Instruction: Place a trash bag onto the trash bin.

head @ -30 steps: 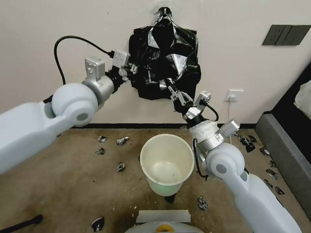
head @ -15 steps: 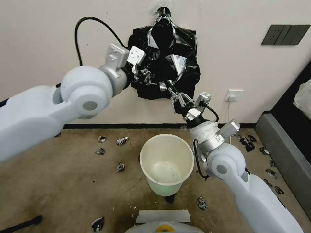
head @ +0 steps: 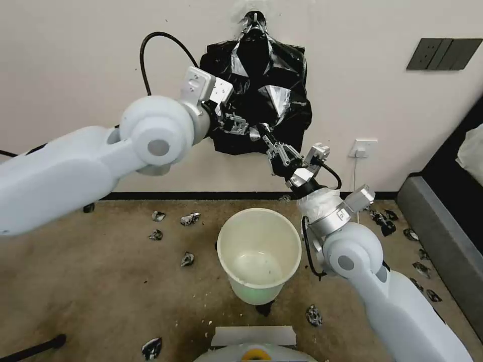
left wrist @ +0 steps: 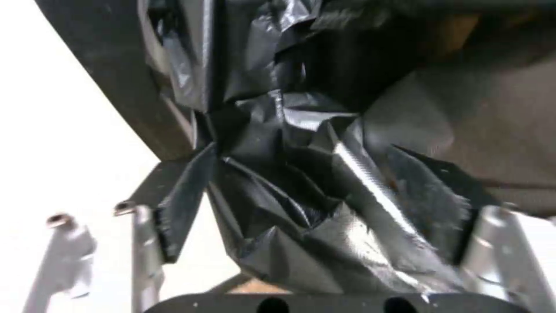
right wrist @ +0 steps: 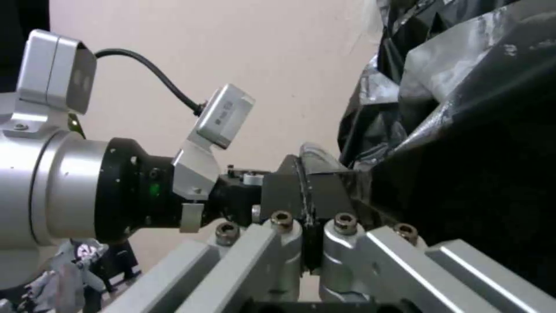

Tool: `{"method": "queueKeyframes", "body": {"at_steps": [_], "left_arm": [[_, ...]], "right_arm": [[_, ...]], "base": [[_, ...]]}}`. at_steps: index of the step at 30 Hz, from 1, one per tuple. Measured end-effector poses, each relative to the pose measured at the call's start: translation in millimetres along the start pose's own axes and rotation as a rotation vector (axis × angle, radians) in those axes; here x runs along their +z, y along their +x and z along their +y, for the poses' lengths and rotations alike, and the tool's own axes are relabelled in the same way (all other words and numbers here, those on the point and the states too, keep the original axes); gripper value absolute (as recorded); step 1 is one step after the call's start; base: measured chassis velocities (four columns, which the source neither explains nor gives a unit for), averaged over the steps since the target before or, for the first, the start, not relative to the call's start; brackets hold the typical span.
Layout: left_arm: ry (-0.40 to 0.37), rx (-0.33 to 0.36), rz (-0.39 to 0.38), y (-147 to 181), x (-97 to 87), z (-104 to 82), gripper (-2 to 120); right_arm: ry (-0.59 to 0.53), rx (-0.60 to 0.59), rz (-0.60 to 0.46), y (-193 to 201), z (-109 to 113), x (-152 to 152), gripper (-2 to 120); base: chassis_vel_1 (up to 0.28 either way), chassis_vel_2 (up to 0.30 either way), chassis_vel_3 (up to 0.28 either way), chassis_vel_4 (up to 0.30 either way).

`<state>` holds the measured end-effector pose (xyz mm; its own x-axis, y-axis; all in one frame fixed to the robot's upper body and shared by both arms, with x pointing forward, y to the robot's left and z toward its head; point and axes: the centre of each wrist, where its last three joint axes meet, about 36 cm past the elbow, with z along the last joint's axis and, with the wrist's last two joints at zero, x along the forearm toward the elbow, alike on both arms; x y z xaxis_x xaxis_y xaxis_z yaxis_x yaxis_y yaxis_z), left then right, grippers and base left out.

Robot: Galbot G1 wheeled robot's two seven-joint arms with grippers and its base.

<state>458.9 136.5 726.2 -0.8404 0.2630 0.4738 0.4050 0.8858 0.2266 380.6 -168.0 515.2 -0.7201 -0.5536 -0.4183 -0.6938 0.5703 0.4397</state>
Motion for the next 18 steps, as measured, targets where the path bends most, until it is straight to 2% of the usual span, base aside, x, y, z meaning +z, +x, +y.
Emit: {"method": "queueKeyframes", "body": {"at_steps": [3, 4, 5, 6, 9, 11, 14, 16, 18], "left_arm": [[0.017, 0.005, 0.024, 1, -2.6, -0.8, 67], [0.029, 0.001, 0.042, 1, -3.6, -0.6, 59], [0.029, 0.001, 0.042, 1, -3.6, -0.6, 59], [0.036, -0.009, 0.049, 0, -4.0, 0.7, 53], [0.047, -0.020, 0.055, -2, -4.3, 3.3, 52], [0.061, -0.029, 0.066, -5, -3.2, 6.5, 62], [0.078, -0.029, 0.084, -7, -2.9, 8.7, 64], [0.085, -0.028, 0.092, -8, -2.7, 9.7, 62], [0.102, -0.027, 0.108, -12, -2.2, 12.2, 53]], "right_arm": [[0.000, 0.000, -0.001, 0, 0, 0, 0], [0.000, -0.001, -0.001, 0, 0, -1, 0], [0.000, -0.001, -0.001, 0, 0, -1, 0], [0.000, -0.001, -0.001, 0, 0, -1, 0], [0.000, -0.002, 0.000, 0, 0, -1, 0], [-0.003, -0.003, 0.000, -1, 0, -1, 0], [-0.011, -0.006, -0.004, -1, 0, -2, 0], [-0.013, -0.006, -0.005, -1, 1, -3, 0], [-0.015, -0.005, -0.007, -1, 1, -4, 0]], "base": [[0.000, 0.000, 0.000, 0.000], [0.000, 0.000, 0.000, 0.000], [0.000, 0.000, 0.000, 0.000], [0.000, 0.000, 0.000, 0.000], [0.000, 0.000, 0.000, 0.000], [0.000, 0.000, 0.000, 0.000], [0.000, 0.000, 0.000, 0.000], [0.000, 0.000, 0.000, 0.000], [0.000, 0.000, 0.000, 0.000]]}}
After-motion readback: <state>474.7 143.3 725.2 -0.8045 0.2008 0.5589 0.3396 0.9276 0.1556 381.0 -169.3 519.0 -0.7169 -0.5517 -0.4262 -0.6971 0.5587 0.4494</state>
